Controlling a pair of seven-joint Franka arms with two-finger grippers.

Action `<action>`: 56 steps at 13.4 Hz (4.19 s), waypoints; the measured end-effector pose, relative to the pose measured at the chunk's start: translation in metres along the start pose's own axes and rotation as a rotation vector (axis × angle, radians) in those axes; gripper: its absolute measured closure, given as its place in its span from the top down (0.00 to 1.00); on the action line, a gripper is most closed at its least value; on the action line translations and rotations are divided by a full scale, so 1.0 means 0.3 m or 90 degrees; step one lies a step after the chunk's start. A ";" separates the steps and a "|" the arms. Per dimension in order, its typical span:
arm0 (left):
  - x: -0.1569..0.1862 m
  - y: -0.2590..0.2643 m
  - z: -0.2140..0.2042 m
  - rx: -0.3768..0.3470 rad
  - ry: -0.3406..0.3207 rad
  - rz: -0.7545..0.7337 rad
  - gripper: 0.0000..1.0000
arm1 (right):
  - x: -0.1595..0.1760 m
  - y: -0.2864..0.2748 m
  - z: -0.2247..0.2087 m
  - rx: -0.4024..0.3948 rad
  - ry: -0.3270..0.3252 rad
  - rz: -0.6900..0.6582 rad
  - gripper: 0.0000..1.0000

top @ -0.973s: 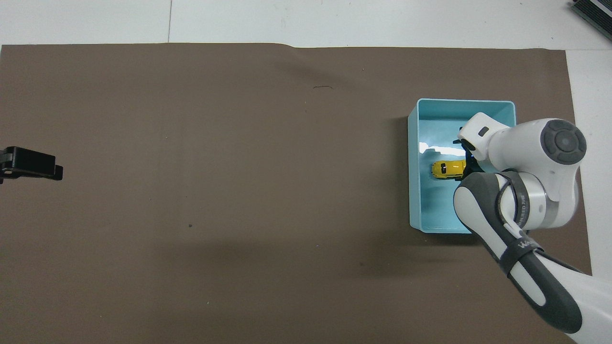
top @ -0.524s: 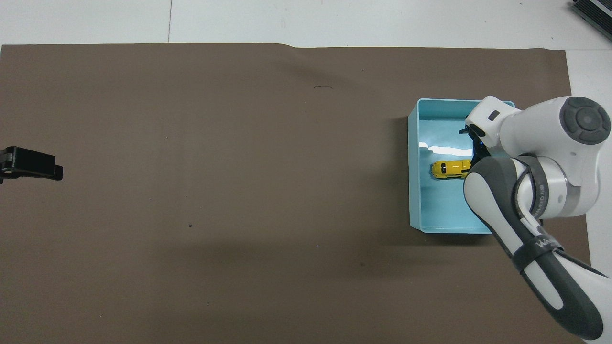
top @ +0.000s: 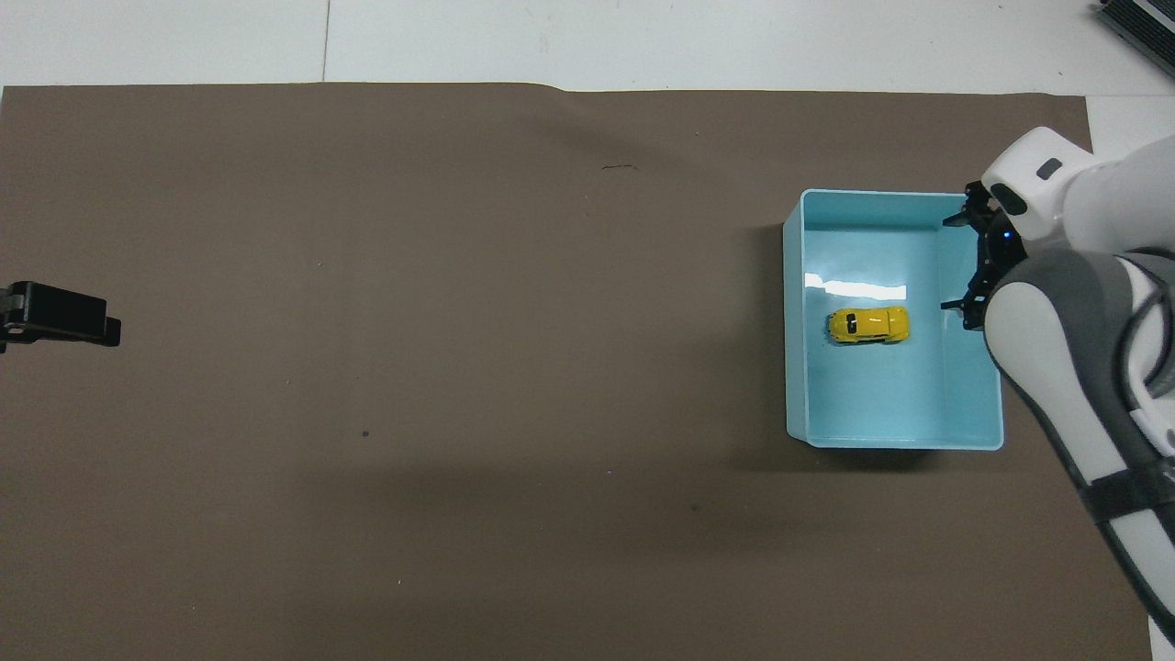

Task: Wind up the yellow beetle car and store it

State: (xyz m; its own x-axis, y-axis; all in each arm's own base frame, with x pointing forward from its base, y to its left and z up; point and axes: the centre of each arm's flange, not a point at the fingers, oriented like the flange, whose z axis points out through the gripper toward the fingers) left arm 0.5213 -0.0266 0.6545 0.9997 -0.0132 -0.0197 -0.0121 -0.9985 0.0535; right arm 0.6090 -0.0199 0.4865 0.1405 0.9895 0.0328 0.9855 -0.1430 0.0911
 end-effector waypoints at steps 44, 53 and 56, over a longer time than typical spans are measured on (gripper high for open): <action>0.000 0.000 0.000 0.000 0.000 0.000 1.00 | 0.086 -0.164 -0.541 0.014 0.003 0.902 1.00; 0.000 0.000 0.000 0.000 0.000 0.000 1.00 | 0.129 -0.166 -0.524 0.021 -0.002 0.887 1.00; 0.000 0.000 0.000 0.000 0.000 0.000 1.00 | 0.126 -0.165 -0.527 0.021 -0.001 0.888 1.00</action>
State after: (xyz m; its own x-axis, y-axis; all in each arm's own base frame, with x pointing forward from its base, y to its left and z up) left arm 0.5213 -0.0265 0.6545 0.9997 -0.0131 -0.0198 -0.0120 -0.9985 0.0535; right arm 0.5505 0.0217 0.6405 0.9966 0.0337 0.0749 0.0366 -0.9986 -0.0378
